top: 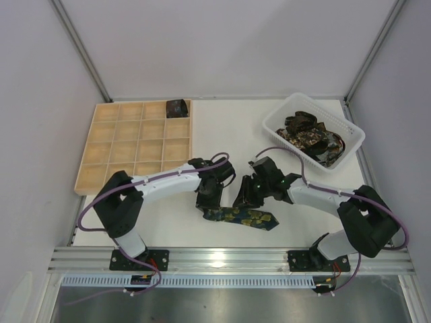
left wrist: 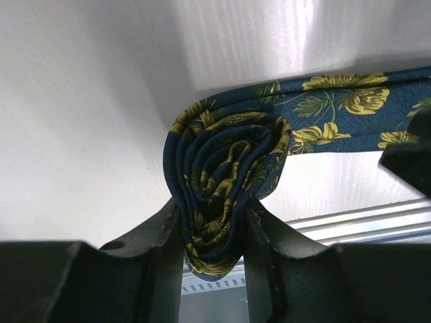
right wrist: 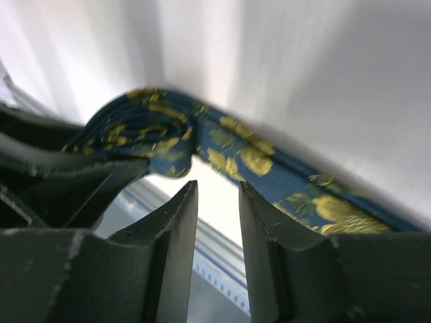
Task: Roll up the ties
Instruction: Roll the tie
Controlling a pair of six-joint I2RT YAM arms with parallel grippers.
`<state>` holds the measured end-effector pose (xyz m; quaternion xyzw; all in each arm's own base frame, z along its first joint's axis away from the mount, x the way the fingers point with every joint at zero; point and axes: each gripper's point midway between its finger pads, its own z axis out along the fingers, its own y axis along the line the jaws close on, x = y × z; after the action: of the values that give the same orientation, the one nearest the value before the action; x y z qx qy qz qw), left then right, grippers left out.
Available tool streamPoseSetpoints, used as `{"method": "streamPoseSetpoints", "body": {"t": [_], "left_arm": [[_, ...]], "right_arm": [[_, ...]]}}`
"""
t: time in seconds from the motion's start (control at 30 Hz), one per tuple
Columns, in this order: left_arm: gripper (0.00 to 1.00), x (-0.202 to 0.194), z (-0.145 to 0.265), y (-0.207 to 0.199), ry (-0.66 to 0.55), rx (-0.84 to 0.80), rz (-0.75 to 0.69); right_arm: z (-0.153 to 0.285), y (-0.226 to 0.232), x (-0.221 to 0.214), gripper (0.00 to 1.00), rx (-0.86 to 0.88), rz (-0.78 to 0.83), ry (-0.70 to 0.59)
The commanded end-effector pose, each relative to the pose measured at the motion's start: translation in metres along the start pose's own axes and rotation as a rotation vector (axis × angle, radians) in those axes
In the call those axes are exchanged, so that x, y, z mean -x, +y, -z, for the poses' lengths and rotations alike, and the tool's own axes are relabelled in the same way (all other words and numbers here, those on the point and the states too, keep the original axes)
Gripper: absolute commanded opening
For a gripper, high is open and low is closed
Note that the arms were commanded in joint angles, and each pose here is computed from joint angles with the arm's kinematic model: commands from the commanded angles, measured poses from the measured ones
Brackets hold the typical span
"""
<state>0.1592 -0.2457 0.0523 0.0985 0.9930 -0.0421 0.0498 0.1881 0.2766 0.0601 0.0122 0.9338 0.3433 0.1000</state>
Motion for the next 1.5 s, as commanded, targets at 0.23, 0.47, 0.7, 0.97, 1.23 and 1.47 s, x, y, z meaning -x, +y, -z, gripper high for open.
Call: {"method": "streamPoseSetpoints", "body": {"t": [0.23, 0.47, 0.7, 0.97, 1.23, 1.47], "left_arm": [[0.00, 0.009, 0.006, -0.004, -0.019, 0.057, 0.064], [0.00, 0.012, 0.009, -0.012, -0.023, 0.059, 0.066], [0.00, 0.020, 0.018, -0.030, -0.046, -0.022, 0.071], [0.27, 0.024, 0.031, -0.072, -0.057, -0.214, 0.074], [0.35, 0.028, 0.034, -0.084, -0.074, -0.238, 0.074], [0.44, 0.030, 0.040, -0.099, -0.097, -0.232, 0.046]], "right_arm": [[-0.020, 0.057, -0.016, 0.15, 0.229, -0.032, 0.044], [-0.044, 0.050, -0.021, 0.00, 0.211, -0.073, 0.075], [-0.054, 0.039, -0.025, 0.00, 0.174, -0.069, 0.095], [-0.053, 0.034, -0.031, 0.00, 0.178, -0.071, 0.116], [-0.047, 0.028, -0.035, 0.00, 0.180, -0.079, 0.121], [-0.039, 0.017, -0.035, 0.00, 0.156, -0.080, 0.116]]}}
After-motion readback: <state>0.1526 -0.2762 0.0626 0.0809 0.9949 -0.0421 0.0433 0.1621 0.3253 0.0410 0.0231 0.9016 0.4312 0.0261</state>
